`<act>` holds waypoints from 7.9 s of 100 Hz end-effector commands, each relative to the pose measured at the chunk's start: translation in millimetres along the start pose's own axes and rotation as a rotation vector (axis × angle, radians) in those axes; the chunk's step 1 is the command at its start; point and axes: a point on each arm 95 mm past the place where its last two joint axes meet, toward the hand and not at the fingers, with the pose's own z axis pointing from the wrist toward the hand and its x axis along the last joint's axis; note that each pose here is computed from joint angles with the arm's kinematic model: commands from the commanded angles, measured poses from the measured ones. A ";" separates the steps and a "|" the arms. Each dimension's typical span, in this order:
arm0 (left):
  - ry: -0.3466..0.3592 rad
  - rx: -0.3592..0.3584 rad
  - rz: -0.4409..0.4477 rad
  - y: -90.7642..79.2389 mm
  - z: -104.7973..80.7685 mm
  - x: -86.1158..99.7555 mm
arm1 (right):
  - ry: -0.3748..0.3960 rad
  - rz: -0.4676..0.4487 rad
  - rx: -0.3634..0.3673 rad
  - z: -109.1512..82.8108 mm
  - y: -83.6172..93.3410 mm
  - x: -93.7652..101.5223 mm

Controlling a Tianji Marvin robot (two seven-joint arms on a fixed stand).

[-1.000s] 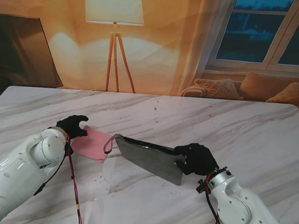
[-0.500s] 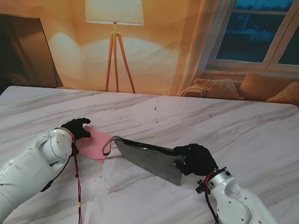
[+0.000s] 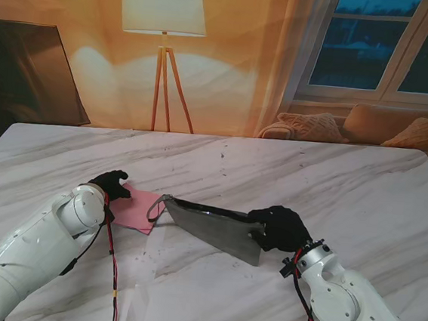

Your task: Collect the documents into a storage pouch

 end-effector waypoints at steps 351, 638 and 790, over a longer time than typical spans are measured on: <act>0.486 0.470 -0.194 -115.4 -148.2 72.7 | -0.033 0.098 0.040 4.9 -11.3 9.1; 0.684 0.141 -0.791 4.4 -130.1 169.9 | -0.061 0.185 0.020 8.2 -18.8 2.7; 0.703 -0.092 -0.580 -0.1 -126.0 139.7 | -0.101 0.251 -0.010 9.2 -14.6 3.5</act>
